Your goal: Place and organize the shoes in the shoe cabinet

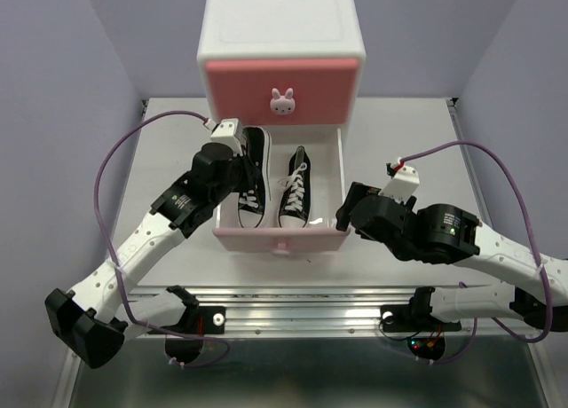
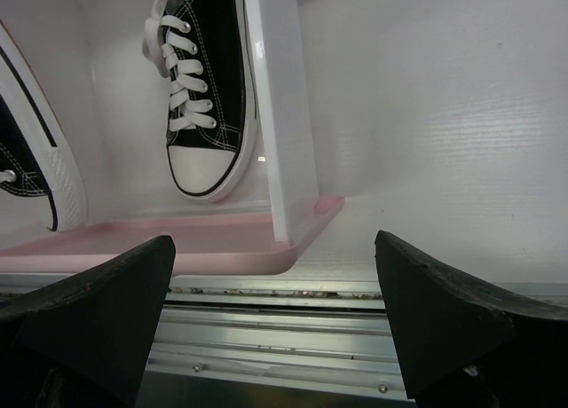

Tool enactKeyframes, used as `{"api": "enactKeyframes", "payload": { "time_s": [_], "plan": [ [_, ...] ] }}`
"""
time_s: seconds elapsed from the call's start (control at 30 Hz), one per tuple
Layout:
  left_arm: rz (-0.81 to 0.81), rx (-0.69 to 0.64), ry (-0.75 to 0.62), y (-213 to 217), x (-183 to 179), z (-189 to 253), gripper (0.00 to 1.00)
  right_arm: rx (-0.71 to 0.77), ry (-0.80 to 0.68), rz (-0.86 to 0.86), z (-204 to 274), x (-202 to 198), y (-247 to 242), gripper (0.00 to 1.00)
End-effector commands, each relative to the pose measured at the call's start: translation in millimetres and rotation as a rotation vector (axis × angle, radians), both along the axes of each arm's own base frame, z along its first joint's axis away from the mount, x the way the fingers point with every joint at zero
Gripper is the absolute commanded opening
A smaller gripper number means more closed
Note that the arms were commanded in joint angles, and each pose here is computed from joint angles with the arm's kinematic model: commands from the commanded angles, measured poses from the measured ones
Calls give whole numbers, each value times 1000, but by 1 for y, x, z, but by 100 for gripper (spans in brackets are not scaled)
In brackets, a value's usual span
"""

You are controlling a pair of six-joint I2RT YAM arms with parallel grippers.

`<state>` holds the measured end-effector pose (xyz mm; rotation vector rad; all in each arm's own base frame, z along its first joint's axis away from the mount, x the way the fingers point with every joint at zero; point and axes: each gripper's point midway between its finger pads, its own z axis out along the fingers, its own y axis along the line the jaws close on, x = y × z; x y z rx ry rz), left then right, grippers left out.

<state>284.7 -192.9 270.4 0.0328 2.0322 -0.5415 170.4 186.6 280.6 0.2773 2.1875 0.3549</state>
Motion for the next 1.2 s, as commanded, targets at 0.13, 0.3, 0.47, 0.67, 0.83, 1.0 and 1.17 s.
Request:
{"api": "enactKeyframes", "payload": {
  "time_s": [0.13,0.3,0.47,0.67,0.83,1.0,1.17],
  "plan": [
    [-25,42,-137,-17,32,4,0,28,-22,-39,3,4,-5,100],
    [-9,54,-79,-27,46,-13,0,26,-23,-40,3,4,-5,100],
    [67,20,-77,-25,56,-22,0,18,-24,-47,0,5,-5,100],
    [121,53,-51,-23,68,-44,0,3,-28,-51,-3,6,-7,100],
    [110,54,-48,-29,70,-45,0,1,-41,-60,-1,7,-9,100],
    [77,71,-17,-36,69,-59,0,0,-46,-68,-2,8,-11,100],
    [57,74,-12,-46,71,-68,0,0,-56,-76,0,10,-12,100]
  ]
}}
